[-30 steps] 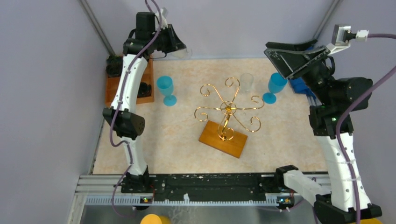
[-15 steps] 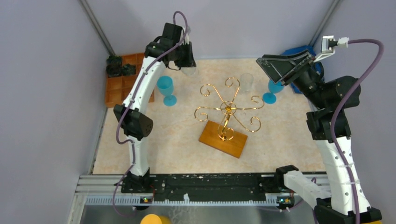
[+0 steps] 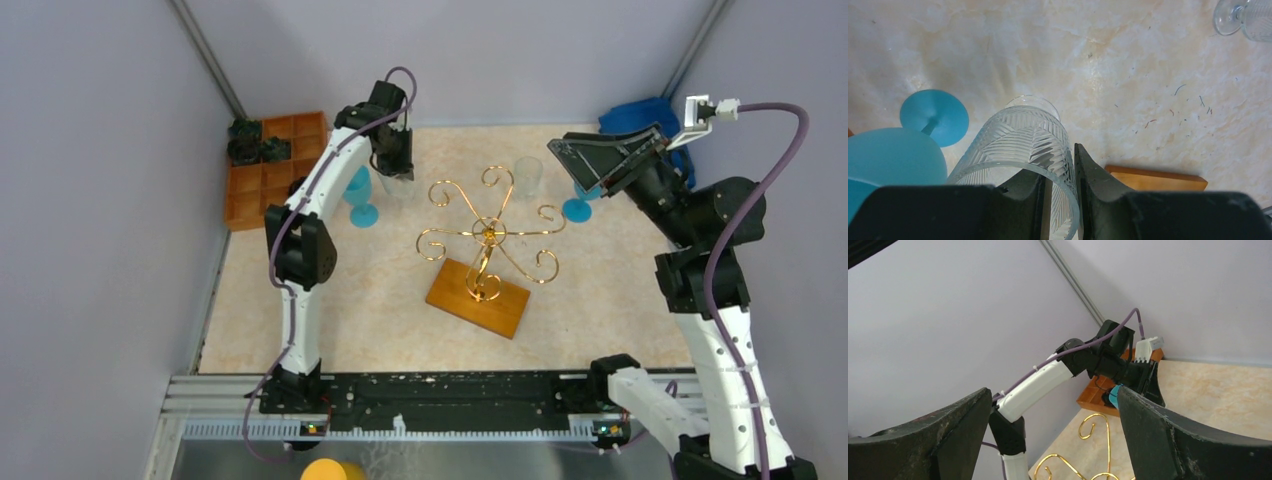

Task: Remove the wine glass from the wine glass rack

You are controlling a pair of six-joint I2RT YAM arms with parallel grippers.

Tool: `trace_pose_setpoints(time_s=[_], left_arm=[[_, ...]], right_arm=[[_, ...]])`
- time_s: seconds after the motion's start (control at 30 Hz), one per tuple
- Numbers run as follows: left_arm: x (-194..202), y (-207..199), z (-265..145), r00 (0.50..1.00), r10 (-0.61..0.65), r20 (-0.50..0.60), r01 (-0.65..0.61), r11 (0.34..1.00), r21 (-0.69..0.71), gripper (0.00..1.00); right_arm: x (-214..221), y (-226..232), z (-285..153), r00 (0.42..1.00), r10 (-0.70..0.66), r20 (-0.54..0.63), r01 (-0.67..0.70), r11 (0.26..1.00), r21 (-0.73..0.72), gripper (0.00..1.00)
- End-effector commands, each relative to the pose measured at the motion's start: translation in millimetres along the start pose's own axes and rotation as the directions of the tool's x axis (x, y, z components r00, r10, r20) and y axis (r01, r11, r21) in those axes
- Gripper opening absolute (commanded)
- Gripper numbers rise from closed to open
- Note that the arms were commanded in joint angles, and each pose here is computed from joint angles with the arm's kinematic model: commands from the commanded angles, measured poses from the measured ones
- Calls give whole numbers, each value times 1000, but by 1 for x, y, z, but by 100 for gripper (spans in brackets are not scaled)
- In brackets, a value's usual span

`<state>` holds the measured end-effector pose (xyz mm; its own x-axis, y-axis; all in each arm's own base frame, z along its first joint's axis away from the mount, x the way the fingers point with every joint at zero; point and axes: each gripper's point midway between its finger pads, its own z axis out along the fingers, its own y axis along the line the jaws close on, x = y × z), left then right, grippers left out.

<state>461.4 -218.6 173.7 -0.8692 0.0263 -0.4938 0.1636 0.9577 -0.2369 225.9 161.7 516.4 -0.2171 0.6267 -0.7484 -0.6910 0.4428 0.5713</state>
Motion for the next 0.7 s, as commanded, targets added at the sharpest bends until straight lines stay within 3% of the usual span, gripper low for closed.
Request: trace_pose_setpoints(time_s=[0.0, 0.27, 0.53, 0.67], left_arm=[[-5, -13, 12, 999, 14, 30, -15, 1000, 21, 0], [15, -21, 46, 999, 47, -19, -48, 998, -42, 0], [27, 0, 65, 999, 42, -10, -43, 979, -200, 0], [30, 3, 74, 1000, 25, -9, -27, 977, -214, 0]], right_arm=[[-8, 4, -6, 998, -60, 36, 60, 998, 6, 96], [-2, -3, -15, 996, -79, 36, 77, 996, 44, 99], [2, -8, -21, 995, -88, 44, 86, 995, 59, 99], [3, -8, -22, 995, -88, 44, 85, 994, 61, 99]])
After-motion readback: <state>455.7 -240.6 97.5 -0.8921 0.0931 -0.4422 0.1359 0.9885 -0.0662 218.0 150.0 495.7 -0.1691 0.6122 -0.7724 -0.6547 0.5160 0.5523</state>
